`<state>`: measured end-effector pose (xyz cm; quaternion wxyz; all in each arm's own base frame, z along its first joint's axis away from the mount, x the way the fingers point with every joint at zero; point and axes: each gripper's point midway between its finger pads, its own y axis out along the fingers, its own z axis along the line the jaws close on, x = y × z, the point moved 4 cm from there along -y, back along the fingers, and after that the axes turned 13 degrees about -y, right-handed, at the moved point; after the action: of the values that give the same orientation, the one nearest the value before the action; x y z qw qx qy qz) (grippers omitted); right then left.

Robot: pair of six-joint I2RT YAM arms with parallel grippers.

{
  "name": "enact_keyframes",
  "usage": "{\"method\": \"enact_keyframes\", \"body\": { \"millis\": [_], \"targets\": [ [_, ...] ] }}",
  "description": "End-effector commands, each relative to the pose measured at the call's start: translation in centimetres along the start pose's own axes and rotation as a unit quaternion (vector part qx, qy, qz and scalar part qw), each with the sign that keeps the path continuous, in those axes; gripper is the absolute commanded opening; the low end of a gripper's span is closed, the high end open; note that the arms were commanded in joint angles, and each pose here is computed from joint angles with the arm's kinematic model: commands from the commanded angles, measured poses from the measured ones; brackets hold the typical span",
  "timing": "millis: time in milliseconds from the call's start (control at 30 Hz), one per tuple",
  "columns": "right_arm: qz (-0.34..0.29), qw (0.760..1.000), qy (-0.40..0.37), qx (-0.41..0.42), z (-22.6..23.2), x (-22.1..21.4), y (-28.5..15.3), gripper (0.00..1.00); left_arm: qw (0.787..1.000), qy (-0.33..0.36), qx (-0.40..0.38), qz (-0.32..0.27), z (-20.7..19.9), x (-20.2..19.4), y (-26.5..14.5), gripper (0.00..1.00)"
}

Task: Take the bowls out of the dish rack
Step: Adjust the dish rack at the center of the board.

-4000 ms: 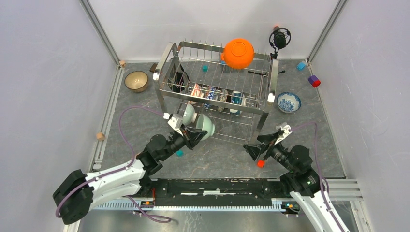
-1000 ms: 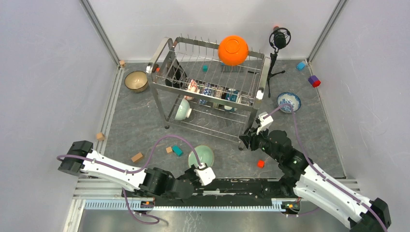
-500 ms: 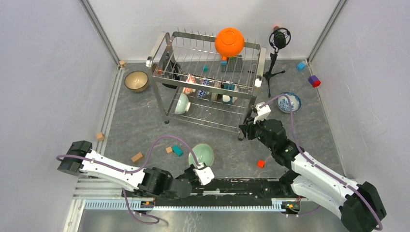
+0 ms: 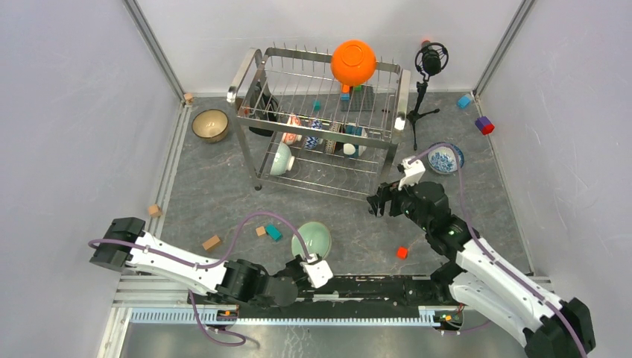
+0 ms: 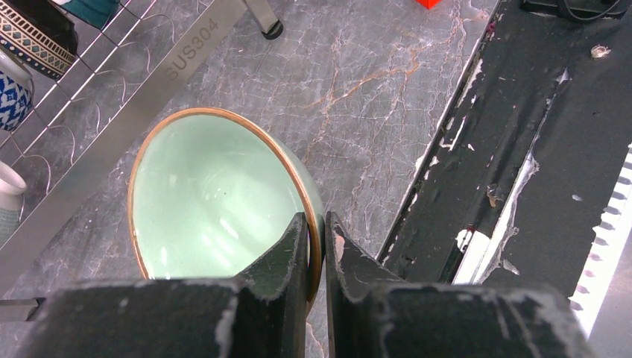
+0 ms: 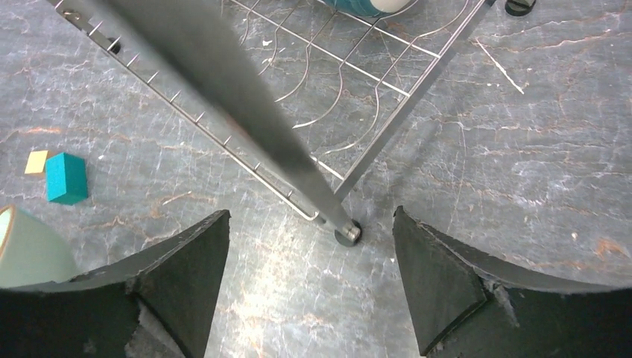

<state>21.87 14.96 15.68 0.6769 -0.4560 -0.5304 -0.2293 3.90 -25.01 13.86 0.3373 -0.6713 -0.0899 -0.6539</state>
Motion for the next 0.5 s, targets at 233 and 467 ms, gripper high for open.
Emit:
{"method": "enact_keyframes", "body": {
  "millis": [233, 467],
  "targets": [
    [0.008, 0.999, 0.002, 0.035, 0.8, 0.5, -5.5, 0.91, 0.999, 0.007, -0.002, -0.047, -0.7, 3.0, 0.3, 0.02],
    [0.028, 0.991, 0.031, 0.126, 3.3, -1.9, -7.4, 0.90, 0.999, 0.022, -0.011, -0.045, -0.8, 3.6, 0.0, 0.02]
  ]
}}
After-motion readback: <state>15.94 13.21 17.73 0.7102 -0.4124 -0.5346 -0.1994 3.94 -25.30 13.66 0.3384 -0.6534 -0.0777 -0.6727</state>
